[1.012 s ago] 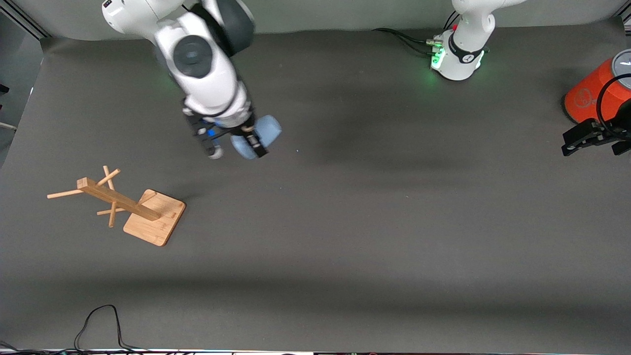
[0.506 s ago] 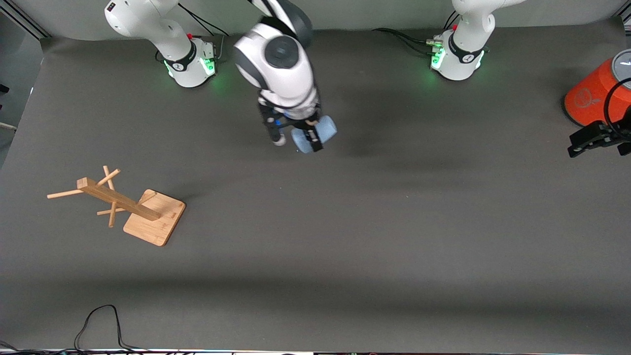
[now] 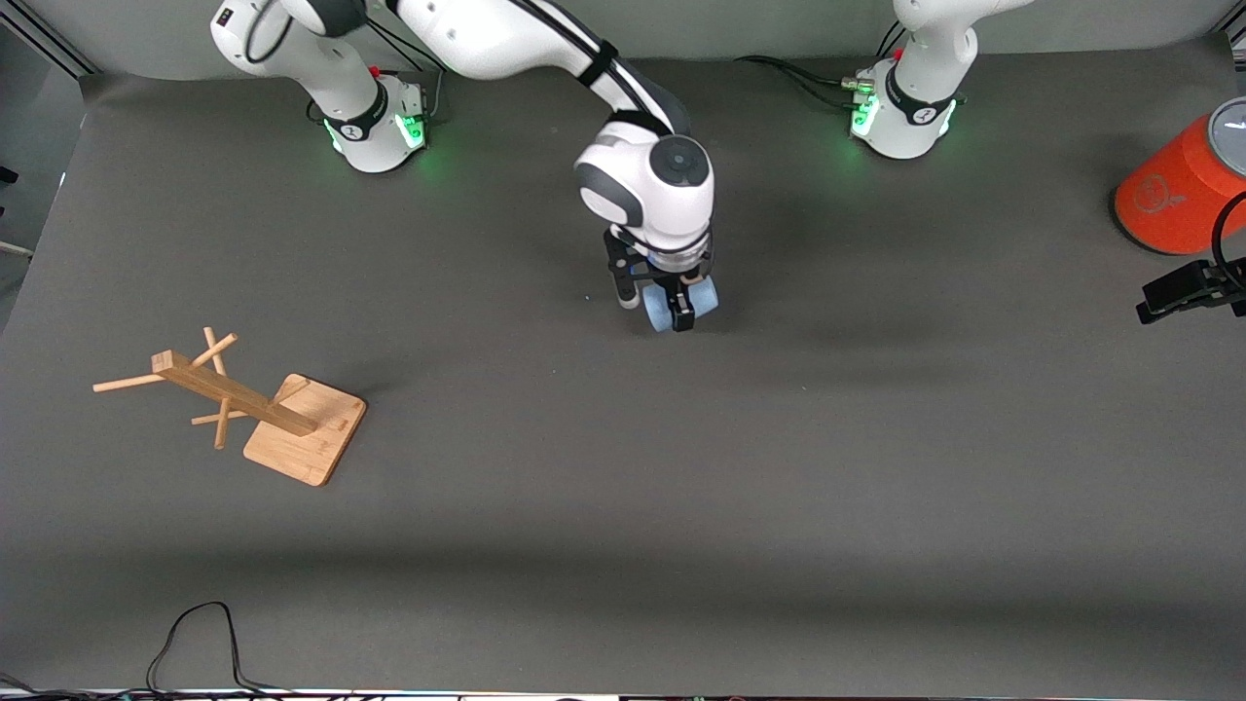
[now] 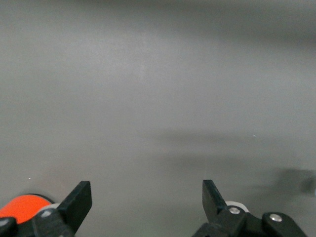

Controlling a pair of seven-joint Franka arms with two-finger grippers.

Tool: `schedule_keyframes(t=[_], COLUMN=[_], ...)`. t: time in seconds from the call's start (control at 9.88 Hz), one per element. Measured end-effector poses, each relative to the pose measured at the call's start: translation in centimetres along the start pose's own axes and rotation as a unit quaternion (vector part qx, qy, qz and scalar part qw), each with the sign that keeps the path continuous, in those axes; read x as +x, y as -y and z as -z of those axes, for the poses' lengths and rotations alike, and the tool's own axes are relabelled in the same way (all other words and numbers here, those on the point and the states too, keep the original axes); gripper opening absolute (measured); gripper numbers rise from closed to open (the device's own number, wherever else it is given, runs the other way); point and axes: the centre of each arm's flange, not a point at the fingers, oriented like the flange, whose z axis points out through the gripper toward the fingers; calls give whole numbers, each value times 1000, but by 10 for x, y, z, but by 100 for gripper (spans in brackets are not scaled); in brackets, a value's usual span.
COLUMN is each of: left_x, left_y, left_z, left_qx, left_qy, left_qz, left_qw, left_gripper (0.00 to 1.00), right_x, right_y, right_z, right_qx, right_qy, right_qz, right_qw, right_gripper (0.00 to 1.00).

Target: Rotate and upright cup with both arms

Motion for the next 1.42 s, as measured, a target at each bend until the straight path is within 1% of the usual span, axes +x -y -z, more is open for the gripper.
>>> schedule_keyframes(t=[0.1,0.3,0.61,0.71,0.91,1.01,1.32,1.42], left_x=[0,0,1,2,2,3,7,8], left_y=[6,14,9,7,4,-1,-23,-29], left_z=[-1,-2,-5,-7,-11,-13,-23,-26], left_qx=[-9,-16,-17,-18,-18,-19,-21,-21], left_qy=[1,2,6,8,16,19,28,31], left_qz=[7,15,11,9,7,3,-16,-11], left_qw=[1000,1000,1000,1000,1000,1000,999,999], left_gripper=[100,100,100,100,100,100,100,100], right_x=[0,2,1,2,4,4,2,0], right_y=[-1,0,1,1,-1,-2,4,7], right_z=[-13,-33,-35,-36,-49,-51,-42,-32], right_qx=[-1,-2,0,-1,-6,-7,0,5], right_qy=[-3,-8,-7,-8,-16,-17,-10,-5], right_qz=[-11,-32,-47,-48,-49,-49,-51,-52], right_qw=[1000,999,999,999,999,999,999,999], right_gripper=[82,82,82,84,91,100,100,100])
